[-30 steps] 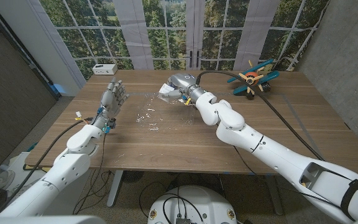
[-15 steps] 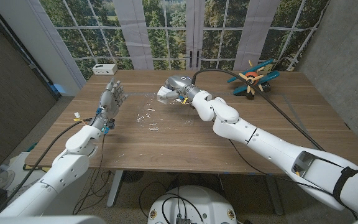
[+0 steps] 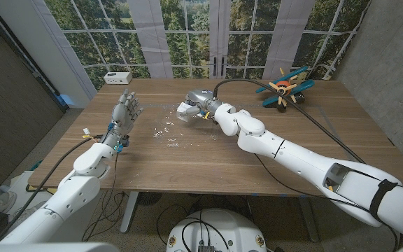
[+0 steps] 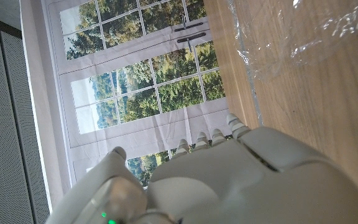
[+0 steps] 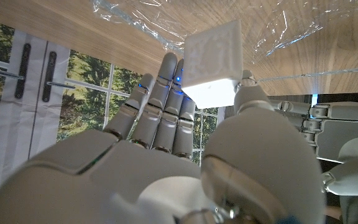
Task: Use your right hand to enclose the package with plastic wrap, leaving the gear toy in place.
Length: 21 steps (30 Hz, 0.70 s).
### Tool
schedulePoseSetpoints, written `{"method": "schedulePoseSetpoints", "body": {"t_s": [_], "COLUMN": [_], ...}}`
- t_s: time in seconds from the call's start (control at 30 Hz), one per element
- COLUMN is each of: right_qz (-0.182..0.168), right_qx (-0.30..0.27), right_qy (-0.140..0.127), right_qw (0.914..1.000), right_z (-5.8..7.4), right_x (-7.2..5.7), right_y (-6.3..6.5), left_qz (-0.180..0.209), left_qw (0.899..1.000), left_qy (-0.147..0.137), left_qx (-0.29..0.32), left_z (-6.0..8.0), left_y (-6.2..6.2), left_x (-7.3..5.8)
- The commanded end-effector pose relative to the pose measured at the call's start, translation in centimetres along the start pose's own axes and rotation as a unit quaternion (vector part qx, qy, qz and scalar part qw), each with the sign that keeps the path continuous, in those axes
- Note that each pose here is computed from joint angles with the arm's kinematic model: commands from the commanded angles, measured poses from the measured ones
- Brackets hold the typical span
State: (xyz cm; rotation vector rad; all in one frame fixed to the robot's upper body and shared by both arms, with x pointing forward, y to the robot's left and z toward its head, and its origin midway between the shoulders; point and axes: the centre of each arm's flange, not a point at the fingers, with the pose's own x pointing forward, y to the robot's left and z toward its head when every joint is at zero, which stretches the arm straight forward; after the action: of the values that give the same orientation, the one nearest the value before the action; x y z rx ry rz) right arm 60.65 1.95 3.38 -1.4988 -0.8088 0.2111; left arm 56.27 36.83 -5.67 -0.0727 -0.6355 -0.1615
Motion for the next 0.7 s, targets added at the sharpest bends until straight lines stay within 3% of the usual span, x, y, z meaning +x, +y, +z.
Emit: {"method": "schedulePoseSetpoints", "body": {"t_s": [0.03,0.7], "right_qz": [0.023,0.055], "right_qx": [0.009,0.008], "right_qy": [0.006,0.044], "right_qw": [0.9997,0.9975], "right_z": [-0.8,-3.2], "right_x": [1.3,2.5], "right_y": [1.4,4.2], "left_qz": [0.002,0.004], "left_qw": [1.000,1.000], "left_qy": [0.003,0.012], "left_qx": [0.000,-0.001], "left_z": [-0.1,-0.3], "left_y": [-0.1,0.0], "left_x": [-0.4,-0.2]}}
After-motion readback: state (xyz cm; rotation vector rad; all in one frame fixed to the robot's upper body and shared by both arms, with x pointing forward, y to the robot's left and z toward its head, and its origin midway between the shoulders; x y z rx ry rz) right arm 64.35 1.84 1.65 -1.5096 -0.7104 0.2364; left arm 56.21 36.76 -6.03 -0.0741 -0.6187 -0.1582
